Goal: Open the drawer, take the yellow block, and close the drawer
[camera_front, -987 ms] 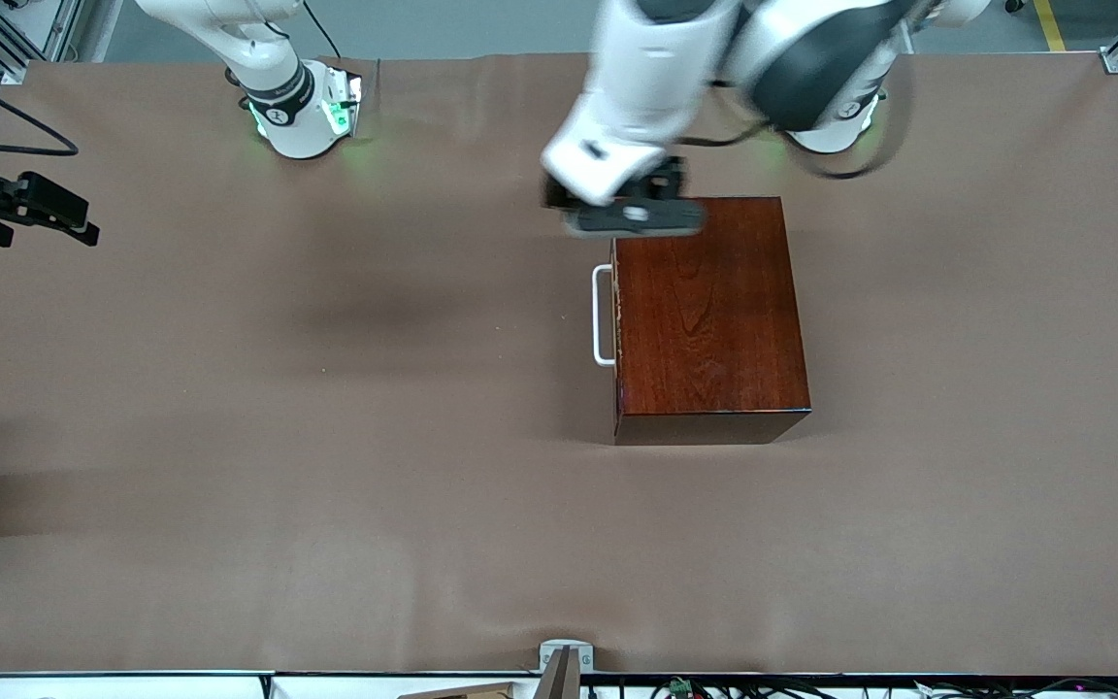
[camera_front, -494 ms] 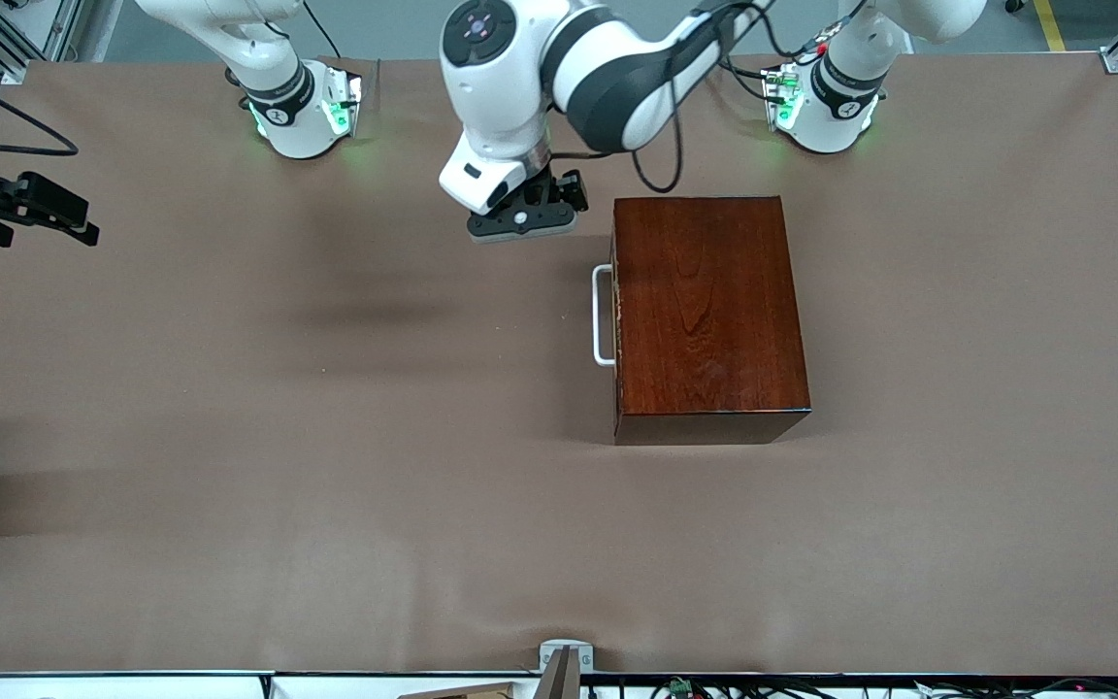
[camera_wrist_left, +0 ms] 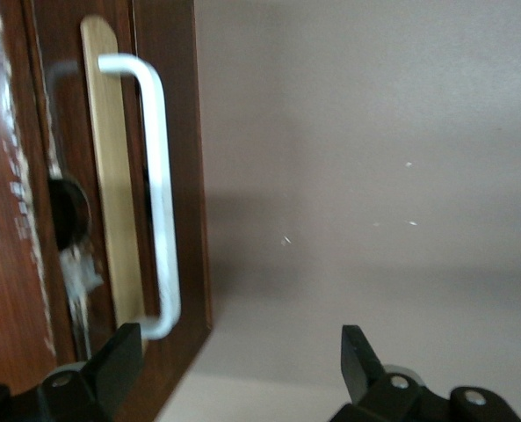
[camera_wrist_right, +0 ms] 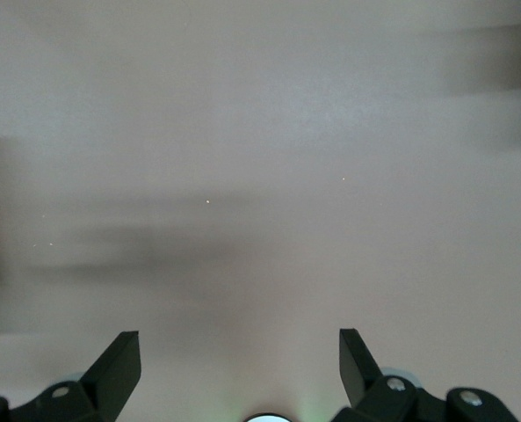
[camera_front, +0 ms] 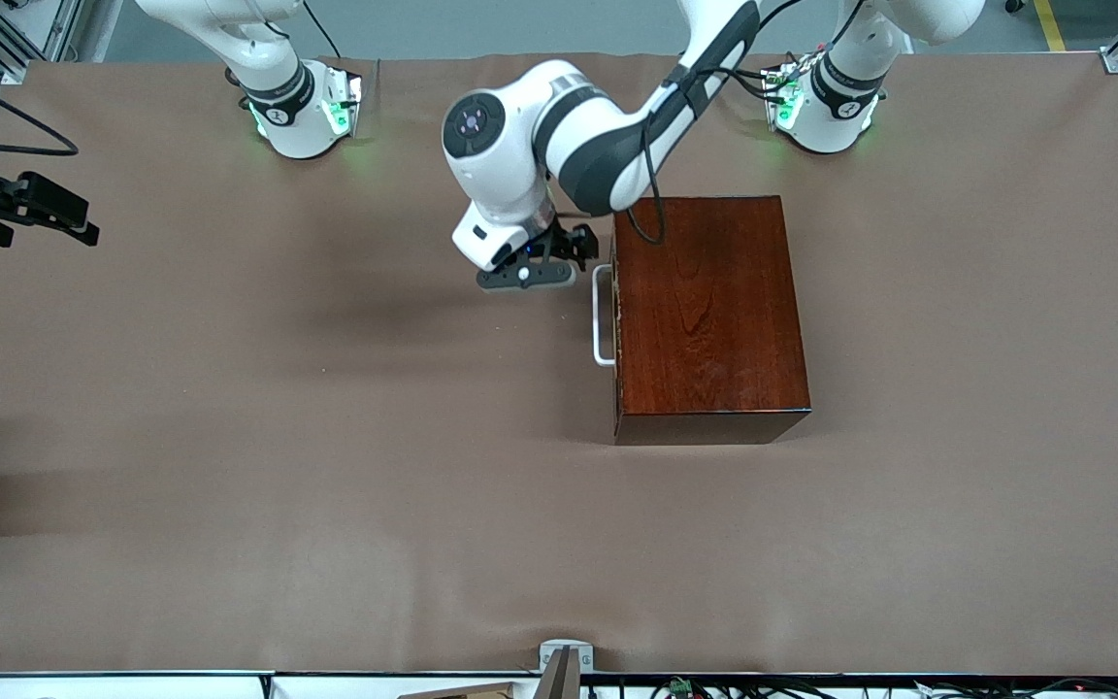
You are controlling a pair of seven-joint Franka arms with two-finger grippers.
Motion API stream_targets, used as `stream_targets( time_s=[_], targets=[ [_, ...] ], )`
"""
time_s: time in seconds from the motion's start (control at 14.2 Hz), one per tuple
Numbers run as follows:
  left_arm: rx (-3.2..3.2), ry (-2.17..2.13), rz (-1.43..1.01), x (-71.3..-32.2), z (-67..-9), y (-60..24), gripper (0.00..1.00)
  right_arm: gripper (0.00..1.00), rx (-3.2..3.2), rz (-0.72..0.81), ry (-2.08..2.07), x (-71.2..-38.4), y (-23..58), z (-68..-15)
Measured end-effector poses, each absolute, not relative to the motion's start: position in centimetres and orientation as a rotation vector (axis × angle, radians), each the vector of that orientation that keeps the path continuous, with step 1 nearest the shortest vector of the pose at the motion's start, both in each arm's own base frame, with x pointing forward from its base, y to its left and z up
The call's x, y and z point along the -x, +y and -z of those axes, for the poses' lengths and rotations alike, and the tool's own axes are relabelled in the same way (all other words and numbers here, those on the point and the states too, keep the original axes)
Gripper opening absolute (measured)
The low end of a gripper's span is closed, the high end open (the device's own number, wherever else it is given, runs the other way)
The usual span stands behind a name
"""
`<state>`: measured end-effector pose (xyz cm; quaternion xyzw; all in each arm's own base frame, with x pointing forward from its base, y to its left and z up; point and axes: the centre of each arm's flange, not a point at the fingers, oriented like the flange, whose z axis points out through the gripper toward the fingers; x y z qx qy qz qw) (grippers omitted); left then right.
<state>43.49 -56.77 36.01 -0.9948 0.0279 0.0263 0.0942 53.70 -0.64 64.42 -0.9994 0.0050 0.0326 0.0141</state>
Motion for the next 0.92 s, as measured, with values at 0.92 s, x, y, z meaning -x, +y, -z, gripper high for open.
stream_targets(
  time_s=[0.92],
  targets=[
    [2.907, 0.227, -0.086, -46.6, -30.3, -55.3, 1.0, 1.0, 3.112, -0.101, 0.015, -53.7, -0.6, -64.4]
  ],
)
